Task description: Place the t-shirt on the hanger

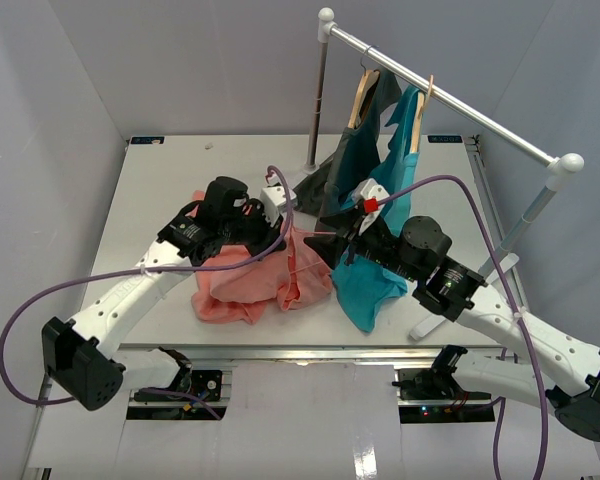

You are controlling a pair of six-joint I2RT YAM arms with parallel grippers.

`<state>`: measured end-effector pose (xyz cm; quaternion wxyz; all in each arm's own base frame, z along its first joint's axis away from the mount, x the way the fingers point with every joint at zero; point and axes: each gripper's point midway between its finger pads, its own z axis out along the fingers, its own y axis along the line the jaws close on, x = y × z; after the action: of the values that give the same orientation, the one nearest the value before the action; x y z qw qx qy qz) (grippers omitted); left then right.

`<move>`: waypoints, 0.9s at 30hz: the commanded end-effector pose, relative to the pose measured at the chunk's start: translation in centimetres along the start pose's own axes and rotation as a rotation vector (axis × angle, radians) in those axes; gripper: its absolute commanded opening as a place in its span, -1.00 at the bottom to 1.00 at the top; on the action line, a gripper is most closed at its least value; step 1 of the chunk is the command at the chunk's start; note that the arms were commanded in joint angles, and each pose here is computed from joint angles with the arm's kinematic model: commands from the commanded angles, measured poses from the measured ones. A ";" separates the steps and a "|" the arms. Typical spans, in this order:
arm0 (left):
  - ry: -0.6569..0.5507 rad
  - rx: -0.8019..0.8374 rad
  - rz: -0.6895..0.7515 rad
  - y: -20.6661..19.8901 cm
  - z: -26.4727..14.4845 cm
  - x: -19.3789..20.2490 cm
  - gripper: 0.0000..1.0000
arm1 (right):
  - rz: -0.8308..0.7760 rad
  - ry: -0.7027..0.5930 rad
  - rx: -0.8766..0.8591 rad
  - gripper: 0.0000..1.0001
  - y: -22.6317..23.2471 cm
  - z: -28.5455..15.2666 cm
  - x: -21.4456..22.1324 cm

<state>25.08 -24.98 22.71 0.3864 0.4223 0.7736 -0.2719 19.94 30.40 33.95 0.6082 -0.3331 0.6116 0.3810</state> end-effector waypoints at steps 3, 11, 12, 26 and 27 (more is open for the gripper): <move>-0.091 -0.163 -0.038 0.6 -4.2 -0.7 -1.00 | 0.037 -0.012 0.054 0.30 -0.7 0.1 -0.3; -0.172 -0.332 -0.112 1.7 -7.7 -0.3 -1.00 | 0.078 0.015 0.030 0.29 -0.4 1.5 1.2; -0.184 -0.351 -0.129 1.8 -8.2 -0.4 -1.00 | 0.084 0.018 0.025 0.29 -0.3 1.8 1.4; -0.262 -0.483 -0.272 2.8 -10.7 -0.3 -1.00 | 0.085 0.097 0.048 0.26 2.5 6.3 5.0; -0.267 -0.482 -0.273 2.8 -10.8 -0.5 -1.00 | 0.093 0.099 0.054 0.26 2.7 6.5 5.4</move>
<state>23.72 -16.16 27.51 0.5144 0.2019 0.8148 -0.1754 19.96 36.31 25.38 0.5207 -0.3434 0.6916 0.3643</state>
